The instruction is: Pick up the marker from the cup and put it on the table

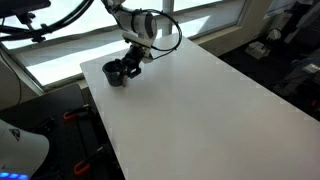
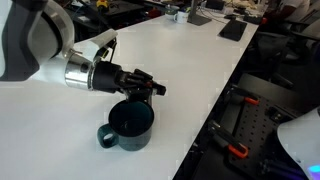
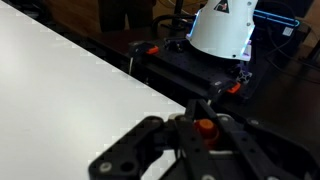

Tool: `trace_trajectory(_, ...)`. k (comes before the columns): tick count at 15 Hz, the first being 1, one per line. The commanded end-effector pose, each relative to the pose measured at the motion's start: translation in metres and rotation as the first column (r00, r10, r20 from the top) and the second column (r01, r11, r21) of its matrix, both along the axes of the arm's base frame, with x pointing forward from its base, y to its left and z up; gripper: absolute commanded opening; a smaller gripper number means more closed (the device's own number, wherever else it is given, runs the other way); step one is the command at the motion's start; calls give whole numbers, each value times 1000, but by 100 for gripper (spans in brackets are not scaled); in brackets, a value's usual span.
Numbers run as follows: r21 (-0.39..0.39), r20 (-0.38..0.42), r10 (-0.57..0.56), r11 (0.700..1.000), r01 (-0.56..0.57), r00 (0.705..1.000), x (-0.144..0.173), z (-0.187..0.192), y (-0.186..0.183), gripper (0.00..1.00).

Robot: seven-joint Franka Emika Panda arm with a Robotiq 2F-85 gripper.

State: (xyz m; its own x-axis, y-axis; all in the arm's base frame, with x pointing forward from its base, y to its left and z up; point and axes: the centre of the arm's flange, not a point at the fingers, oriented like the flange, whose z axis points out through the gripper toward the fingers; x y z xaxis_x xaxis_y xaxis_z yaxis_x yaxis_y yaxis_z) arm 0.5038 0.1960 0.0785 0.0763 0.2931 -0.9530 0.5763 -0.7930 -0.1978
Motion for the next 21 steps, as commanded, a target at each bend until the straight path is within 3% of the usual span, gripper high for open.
trace_trajectory(1,1,-46,-32,999,32,998,17,-9,7,2)
trace_trajectory(3,-5,-60,-33,999,33,998,19,-9,8,2)
trace_trajectory(4,6,-65,-24,1000,24,998,19,-9,8,31)
trace_trajectory(5,-15,-41,-20,1000,20,999,8,-7,0,11)
trace_trajectory(6,-8,-49,-20,1000,19,999,10,-7,1,16)
trace_trajectory(7,-9,-50,-21,1000,21,999,10,-7,1,49)
trace_trajectory(9,-14,-49,-15,1000,15,999,6,-6,1,64)
trace_trajectory(10,-6,-54,-21,1000,20,998,10,-12,0,46)
trace_trajectory(12,-6,-55,-20,1000,20,998,9,-12,0,62)
trace_trajectory(13,-6,-55,-20,1000,20,998,9,-12,0,64)
trace_trajectory(20,-6,-55,-20,1000,20,998,9,-12,1,64)
trace_trajectory(21,-6,-55,-20,1000,20,998,9,-12,1,89)
